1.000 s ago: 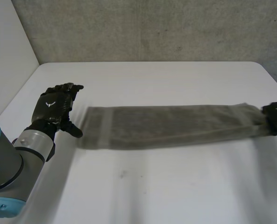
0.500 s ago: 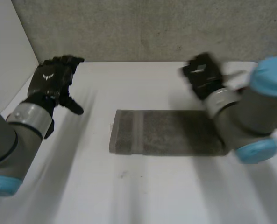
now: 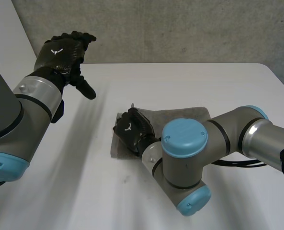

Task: Fold the towel.

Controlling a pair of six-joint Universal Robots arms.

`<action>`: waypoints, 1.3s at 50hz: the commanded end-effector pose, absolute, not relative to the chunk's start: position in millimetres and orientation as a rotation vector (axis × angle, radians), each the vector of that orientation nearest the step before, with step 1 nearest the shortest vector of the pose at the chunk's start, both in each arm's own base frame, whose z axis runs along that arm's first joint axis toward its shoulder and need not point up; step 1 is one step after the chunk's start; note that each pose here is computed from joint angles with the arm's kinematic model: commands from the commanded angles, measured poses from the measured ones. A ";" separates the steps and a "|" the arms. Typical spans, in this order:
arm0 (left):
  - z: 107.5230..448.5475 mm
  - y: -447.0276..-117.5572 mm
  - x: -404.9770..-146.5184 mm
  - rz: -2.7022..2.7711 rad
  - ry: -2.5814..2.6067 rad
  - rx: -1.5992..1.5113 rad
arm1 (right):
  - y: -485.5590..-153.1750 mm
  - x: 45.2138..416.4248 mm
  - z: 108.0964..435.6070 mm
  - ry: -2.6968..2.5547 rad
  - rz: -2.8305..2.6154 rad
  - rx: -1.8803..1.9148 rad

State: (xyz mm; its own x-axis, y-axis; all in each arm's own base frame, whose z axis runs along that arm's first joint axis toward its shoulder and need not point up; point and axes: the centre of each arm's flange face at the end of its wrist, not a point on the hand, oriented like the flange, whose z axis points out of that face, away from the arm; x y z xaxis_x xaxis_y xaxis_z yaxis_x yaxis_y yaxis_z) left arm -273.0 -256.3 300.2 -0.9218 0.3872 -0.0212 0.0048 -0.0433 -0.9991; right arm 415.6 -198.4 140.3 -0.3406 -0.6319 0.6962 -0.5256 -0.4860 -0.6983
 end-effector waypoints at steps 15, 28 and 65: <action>306.8 -259.0 -276.7 2.067 -1.936 -0.419 | -244.9 270.0 196.4 2.072 -1.908 -1.122; 306.8 -252.2 -284.4 2.048 -1.928 -0.444 | -269.7 227.3 134.9 2.345 -1.704 -1.049; 313.4 -251.8 -281.0 2.067 -1.912 -0.429 | -205.9 371.4 193.0 1.622 -1.915 -1.639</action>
